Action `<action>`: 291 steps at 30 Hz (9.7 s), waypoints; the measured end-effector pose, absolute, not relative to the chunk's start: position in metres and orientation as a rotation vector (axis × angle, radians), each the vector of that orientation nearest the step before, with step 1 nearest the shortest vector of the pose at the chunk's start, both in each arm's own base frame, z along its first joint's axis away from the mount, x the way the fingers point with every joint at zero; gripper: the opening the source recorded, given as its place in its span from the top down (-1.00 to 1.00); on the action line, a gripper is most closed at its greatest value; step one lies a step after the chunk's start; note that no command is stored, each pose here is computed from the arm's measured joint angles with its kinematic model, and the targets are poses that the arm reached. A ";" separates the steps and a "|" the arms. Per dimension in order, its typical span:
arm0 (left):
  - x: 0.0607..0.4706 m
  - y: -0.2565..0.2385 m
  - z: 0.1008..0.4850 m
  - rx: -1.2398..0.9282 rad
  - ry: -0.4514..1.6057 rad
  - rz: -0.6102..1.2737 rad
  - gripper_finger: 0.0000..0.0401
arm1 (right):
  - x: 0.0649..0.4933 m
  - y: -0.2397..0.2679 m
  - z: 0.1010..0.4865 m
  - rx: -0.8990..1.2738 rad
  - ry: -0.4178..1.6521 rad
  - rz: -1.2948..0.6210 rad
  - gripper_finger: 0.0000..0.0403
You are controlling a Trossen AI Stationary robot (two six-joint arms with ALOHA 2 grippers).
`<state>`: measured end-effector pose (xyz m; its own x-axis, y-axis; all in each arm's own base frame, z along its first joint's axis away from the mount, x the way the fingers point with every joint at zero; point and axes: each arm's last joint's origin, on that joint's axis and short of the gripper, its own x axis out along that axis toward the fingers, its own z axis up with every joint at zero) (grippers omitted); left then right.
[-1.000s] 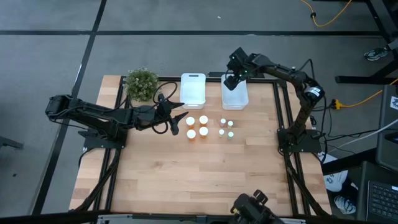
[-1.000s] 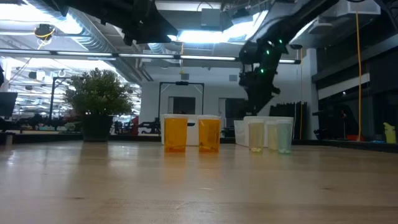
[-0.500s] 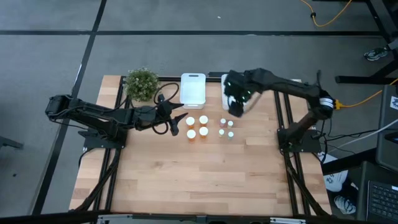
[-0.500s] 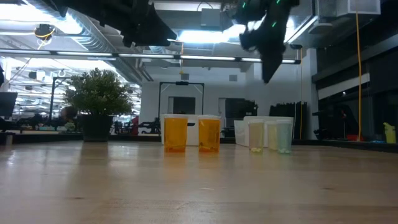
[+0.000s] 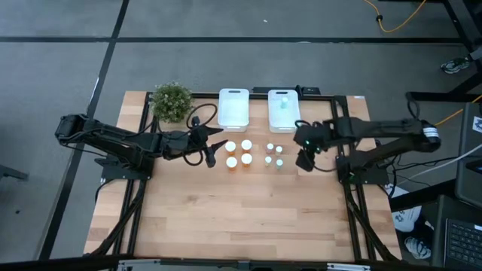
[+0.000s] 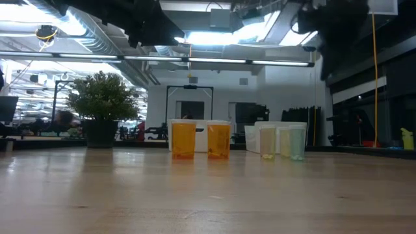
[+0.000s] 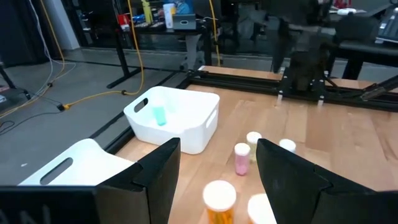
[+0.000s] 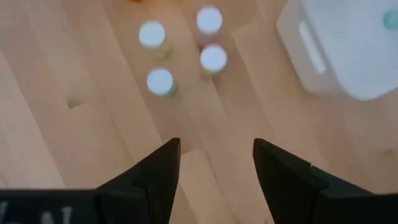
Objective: Pick and place medicine bottles into bin by pill shape (circle, oval)
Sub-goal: Put the yellow pill bottle into the right white bin, then put the pink pill bottle into the right white bin
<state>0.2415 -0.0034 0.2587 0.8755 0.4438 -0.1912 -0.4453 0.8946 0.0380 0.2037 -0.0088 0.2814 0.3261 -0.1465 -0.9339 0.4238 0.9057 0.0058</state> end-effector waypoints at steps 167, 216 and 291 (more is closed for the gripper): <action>0.242 -0.003 0.260 -0.010 0.188 0.465 -0.02 | 0.237 -0.195 0.197 0.304 0.947 -0.676 0.40; 0.242 -0.003 0.260 -0.010 0.188 0.465 -0.02 | 0.262 -0.041 0.244 0.136 1.037 -0.143 0.06; 0.240 0.000 0.257 0.061 0.212 0.541 -0.02 | 0.304 -0.050 0.185 0.011 1.129 -0.237 0.06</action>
